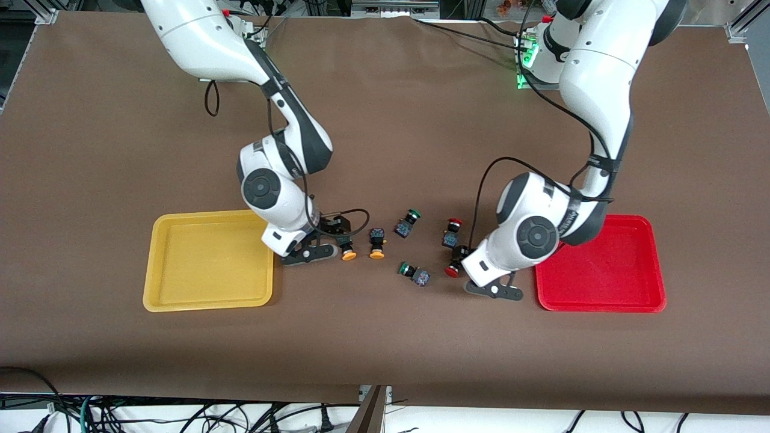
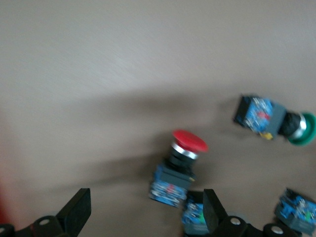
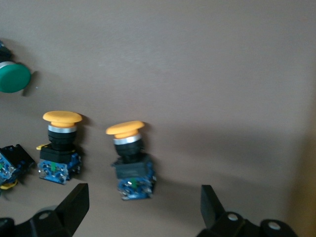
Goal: Place red and yellow buttons in trays
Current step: 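Reach the right gripper to a yellow button while the left gripper reaches a red button, then carry the yellow button into the yellow tray with the right gripper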
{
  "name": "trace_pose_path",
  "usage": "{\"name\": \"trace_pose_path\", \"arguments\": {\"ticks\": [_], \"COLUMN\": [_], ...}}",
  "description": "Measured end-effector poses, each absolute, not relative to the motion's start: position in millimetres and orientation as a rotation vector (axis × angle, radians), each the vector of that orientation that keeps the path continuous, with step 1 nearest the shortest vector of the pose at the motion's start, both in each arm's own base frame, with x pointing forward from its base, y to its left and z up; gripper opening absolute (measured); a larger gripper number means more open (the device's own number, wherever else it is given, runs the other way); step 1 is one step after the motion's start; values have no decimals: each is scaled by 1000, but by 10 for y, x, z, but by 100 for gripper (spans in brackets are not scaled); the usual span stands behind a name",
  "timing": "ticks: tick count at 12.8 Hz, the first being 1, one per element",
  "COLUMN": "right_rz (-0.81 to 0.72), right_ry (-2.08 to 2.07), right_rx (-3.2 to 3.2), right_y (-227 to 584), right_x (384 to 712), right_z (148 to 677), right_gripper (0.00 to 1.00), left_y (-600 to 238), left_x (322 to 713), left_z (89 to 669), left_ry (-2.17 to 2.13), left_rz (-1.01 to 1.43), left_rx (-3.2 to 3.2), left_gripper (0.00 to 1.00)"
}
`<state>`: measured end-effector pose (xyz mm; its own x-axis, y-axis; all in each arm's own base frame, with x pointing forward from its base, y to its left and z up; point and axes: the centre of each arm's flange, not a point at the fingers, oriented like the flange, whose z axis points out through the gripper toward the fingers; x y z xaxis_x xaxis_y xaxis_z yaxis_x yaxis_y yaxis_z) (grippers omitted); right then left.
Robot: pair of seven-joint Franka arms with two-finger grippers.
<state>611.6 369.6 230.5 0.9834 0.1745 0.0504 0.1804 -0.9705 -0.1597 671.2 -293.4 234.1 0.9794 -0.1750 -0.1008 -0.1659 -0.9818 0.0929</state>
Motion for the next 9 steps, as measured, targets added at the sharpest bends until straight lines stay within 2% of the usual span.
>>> {"name": "trace_pose_path", "arguments": {"ticks": [3,6,7,9], "right_rz": [-105,-124,-125,-139], "right_ry": [-275,-281,-283,-286], "right_rx": [-2955,-2961,-2962,-2965], "right_y": [3945,3943,3937,3909], "right_x": [5984,5978,5980,6020], "right_z": [1941,1785,1778,1803], "right_gripper": [100,95,90,63], "left_y": [-3279,-3332,-3325,-3329], "left_x": [6414,6283,6254,6206], "left_z": [2138,2000,1958,1902], "left_ry": [-254,-262,-263,-267], "left_rz": [-241,-290,-304,-324], "left_rx": [3061,3071,3073,3076], "left_gripper": [100,100,100,100]}}
